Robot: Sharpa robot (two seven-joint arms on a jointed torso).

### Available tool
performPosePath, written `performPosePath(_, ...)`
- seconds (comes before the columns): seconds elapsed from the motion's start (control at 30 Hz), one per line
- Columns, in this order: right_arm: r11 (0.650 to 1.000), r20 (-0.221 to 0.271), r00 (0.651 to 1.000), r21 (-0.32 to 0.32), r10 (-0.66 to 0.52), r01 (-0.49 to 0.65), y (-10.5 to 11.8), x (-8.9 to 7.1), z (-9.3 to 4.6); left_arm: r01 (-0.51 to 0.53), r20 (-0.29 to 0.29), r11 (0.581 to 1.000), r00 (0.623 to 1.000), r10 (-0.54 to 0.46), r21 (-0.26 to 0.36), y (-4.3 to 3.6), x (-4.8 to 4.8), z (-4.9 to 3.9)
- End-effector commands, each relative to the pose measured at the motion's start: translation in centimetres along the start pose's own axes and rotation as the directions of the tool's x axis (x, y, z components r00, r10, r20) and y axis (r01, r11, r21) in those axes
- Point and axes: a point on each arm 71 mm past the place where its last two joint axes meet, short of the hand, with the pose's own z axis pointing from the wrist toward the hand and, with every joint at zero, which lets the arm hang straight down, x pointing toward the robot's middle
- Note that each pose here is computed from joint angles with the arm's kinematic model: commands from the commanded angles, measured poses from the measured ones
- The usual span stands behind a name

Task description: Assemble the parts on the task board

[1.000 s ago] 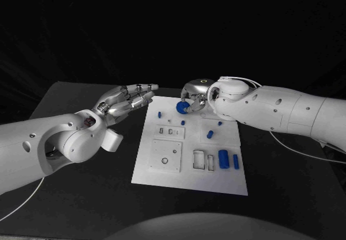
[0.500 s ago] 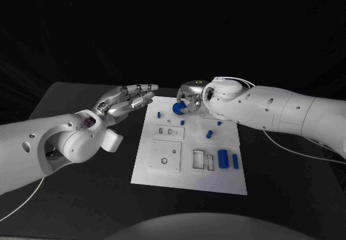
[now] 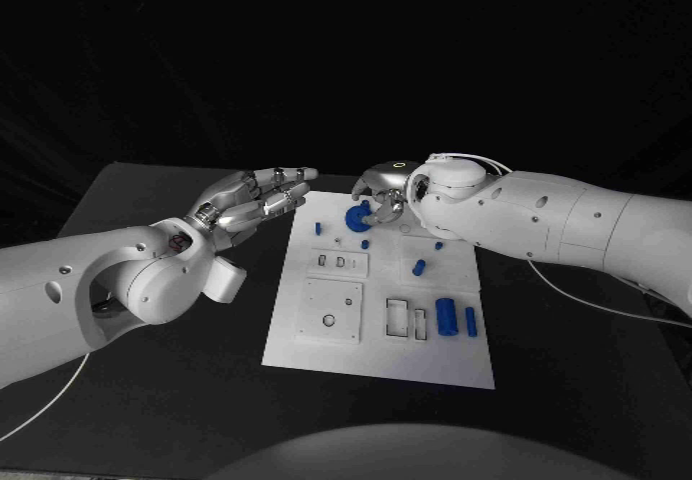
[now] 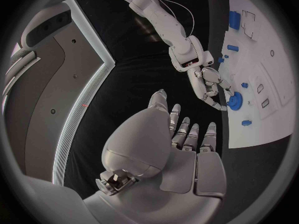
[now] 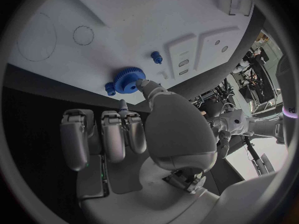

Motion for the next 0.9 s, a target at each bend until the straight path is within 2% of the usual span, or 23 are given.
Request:
performPosePath(0.03,1.000,-0.002,1.000,-0.013,0.003,-0.003,0.0,0.1,-0.1,0.002,-0.020,1.000,1.000,-0.002,0.008,-0.08,0.18,0.11)
performPosePath(0.13,1.000,0.014,1.000,-0.018,0.008,-0.008,-0.1,0.0,-0.3,0.002,-0.020,1.000,1.000,-0.002,0.006,-0.05,0.11,0.12)
performPosePath(0.27,0.999,0.076,0.997,-0.039,0.027,-0.024,-0.6,-0.3,-1.0,0.001,-0.017,1.000,1.000,-0.001,0.006,-0.04,0.00,0.06)
performPosePath(0.33,0.999,0.091,0.995,-0.042,0.034,-0.030,-1.0,-0.3,-1.4,0.000,-0.015,1.000,1.000,0.000,0.006,-0.03,-0.09,0.05)
performPosePath(0.63,0.999,0.035,0.999,-0.027,0.041,-0.040,-2.0,0.5,-2.0,0.000,-0.015,1.000,1.000,0.000,0.004,0.04,-0.17,0.15)
performPosePath(0.9,0.999,0.011,0.999,-0.027,0.042,-0.042,-1.9,0.9,-2.0,0.001,-0.018,1.000,1.000,-0.001,0.001,0.17,-0.12,0.21)
